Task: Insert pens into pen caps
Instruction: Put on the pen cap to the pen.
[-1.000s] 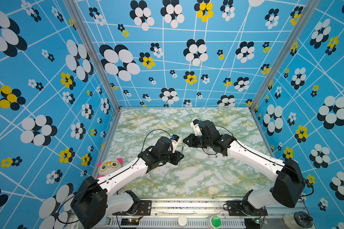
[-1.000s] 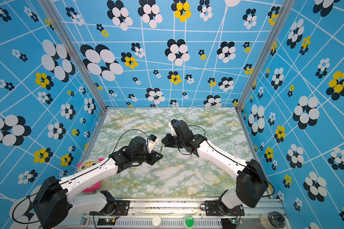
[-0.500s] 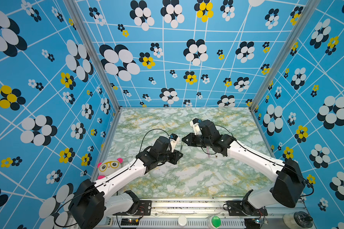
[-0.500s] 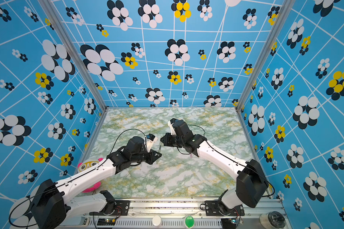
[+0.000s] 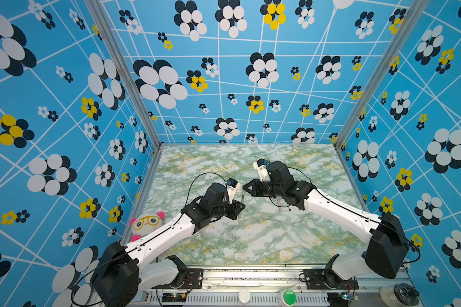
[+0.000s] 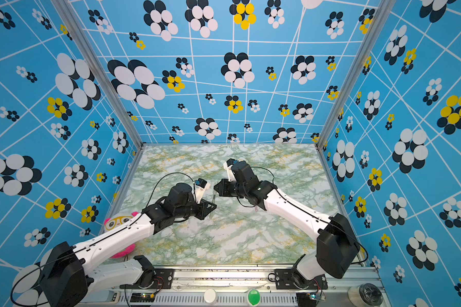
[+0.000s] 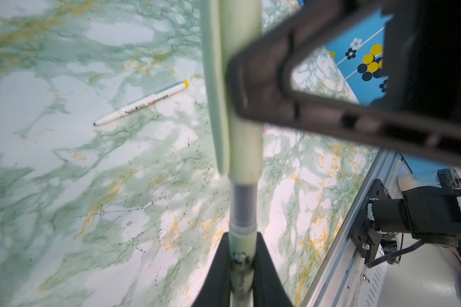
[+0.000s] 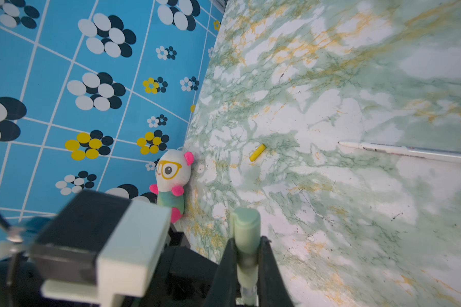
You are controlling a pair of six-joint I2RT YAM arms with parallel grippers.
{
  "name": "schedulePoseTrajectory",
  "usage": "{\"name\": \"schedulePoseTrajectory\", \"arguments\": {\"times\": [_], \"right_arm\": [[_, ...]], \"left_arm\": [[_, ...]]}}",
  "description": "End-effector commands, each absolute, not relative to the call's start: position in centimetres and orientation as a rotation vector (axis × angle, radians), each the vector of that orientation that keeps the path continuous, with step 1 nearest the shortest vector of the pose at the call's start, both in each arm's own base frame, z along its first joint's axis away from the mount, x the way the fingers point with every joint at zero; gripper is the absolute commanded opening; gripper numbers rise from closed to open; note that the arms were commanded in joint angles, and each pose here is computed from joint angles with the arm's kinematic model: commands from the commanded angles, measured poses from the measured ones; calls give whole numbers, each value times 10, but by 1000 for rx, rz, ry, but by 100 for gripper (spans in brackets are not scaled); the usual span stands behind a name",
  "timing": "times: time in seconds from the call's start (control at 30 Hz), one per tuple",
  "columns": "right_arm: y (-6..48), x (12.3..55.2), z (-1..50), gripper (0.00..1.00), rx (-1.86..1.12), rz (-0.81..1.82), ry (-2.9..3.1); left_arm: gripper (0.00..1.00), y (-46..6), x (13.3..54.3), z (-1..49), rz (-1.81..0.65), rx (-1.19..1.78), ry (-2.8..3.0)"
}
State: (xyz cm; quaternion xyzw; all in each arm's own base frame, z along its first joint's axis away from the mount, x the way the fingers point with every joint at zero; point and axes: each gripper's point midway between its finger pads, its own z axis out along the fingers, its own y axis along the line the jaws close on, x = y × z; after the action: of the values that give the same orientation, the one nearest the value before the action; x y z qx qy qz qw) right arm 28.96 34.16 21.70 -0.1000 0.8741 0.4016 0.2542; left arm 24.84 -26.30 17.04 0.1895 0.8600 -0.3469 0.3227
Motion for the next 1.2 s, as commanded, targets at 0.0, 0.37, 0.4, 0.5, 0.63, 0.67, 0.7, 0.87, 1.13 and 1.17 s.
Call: {"name": "schedulePoseTrajectory", "arguments": {"times": [0.0,0.37,0.4,0.5,0.63,0.67,0.7,0.87,1.13,1.17], "right_arm": [[341,261,204,4,-376,1110,2464],[344,258,201,3,-376,1138,2469],[344,259,199,3,-373,1137,2474],[344,258,192,2,-368,1133,2493],[347,254,182,2,-379,1122,2521],[347,253,178,2,-386,1113,2533],[348,251,175,1,-392,1105,2542],[350,243,159,1,-411,1088,2582],[354,229,141,1,-429,1093,2636],[355,228,139,1,-430,1094,2639]], "left_arm": [[0,-264,265,211,-911,492,2073],[0,-257,270,217,-900,471,2052],[0,-256,271,217,-897,468,2051],[0,-255,273,222,-893,462,2036],[0,-254,279,233,-896,450,1990],[0,-254,282,237,-895,449,1972],[0,-254,283,242,-901,453,1957],[0,-255,292,261,-914,462,1901],[0,-252,310,288,-911,437,1814],[0,-251,313,292,-910,431,1803]]}}
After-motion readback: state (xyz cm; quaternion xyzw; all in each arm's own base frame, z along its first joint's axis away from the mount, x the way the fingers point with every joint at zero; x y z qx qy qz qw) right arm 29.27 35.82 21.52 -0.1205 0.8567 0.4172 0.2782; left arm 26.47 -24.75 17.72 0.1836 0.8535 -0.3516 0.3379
